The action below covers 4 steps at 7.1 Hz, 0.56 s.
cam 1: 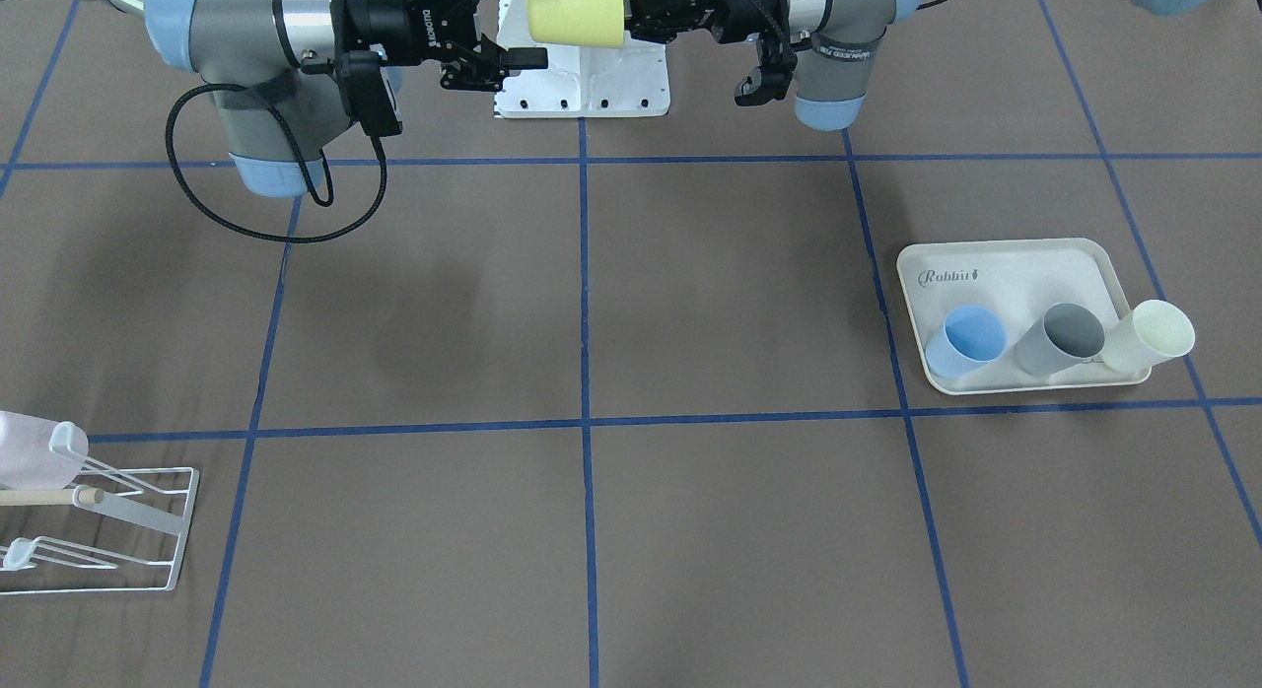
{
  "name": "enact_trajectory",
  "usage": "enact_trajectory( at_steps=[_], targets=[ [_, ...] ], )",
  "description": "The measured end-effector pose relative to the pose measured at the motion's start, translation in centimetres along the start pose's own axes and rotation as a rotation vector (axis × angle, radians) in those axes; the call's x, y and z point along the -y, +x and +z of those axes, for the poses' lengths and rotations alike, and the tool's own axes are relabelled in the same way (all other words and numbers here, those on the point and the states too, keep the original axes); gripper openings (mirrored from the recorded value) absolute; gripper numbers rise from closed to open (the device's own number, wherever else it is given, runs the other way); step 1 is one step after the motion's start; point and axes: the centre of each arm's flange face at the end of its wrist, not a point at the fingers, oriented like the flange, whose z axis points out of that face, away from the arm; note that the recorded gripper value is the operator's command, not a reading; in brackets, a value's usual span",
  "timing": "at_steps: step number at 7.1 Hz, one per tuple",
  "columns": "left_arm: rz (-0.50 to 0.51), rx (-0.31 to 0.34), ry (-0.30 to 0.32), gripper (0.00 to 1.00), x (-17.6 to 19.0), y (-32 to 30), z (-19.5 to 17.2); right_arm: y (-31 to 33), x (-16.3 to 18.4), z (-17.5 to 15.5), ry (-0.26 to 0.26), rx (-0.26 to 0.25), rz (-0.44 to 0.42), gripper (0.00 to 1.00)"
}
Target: Transfer IKEA cup to right arm and place on rack
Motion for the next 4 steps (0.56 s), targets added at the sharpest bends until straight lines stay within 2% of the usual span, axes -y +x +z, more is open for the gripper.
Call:
enact_trajectory(
  at_steps=[2, 4],
  targets=[
    [-0.001, 0.0, 0.0, 0.0, -0.01, 0.02, 0.11, -0.02, 0.04, 0.14, 0.002, -0.002, 0.001, 0.98],
    [0.0, 0.005, 0.005, 0.0, 0.21, -0.23, 0.21, -0.12, 0.04, 0.21, 0.002, 0.001, 0.0, 0.87]
  ],
)
